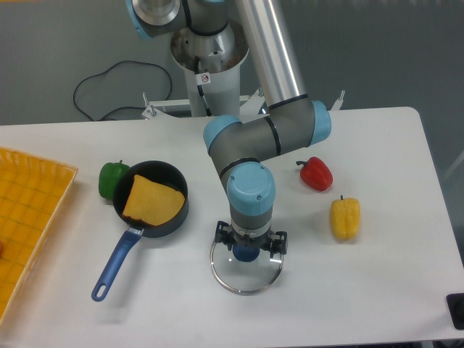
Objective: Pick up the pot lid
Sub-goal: 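Close the gripper on the blue knob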
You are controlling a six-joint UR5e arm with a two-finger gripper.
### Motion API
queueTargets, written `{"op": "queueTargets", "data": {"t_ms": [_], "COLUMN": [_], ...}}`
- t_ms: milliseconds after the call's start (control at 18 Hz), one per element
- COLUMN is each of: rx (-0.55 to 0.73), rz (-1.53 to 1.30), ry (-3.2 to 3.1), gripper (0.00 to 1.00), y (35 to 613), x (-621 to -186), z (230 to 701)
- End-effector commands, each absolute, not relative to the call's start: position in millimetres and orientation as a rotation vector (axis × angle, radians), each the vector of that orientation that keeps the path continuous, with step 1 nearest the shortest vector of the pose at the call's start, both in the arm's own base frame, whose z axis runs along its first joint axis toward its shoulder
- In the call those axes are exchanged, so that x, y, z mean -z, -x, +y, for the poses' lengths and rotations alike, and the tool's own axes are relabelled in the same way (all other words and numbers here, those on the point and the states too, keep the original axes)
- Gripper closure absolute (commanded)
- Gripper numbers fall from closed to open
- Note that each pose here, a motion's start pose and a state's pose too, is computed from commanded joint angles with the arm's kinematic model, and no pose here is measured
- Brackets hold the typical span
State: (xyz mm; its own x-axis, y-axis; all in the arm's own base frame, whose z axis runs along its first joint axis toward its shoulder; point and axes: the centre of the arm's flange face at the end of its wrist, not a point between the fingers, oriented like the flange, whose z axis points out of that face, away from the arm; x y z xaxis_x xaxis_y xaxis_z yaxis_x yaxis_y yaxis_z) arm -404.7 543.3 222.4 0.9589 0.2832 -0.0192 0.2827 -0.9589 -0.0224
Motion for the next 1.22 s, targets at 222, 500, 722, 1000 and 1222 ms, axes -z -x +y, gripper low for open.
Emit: {"op": "queueTargets", "data": {"t_ms": [222,500,722,1000,1222], "rx": [-0.03,-0.025,-0.021,-0.015,-0.016], "rz": [-0.447,-0.469,-0.469,-0.463,-0.453], "ry": [3.093,3.094,3.097,3.103,3.103], "gripper": [0.0,0.0,0.04,0.17,0.3], "y": [404,402,401,399,396], "x": [-219,-216,-214,-212,-212], "z": [544,546,545,545,548]}}
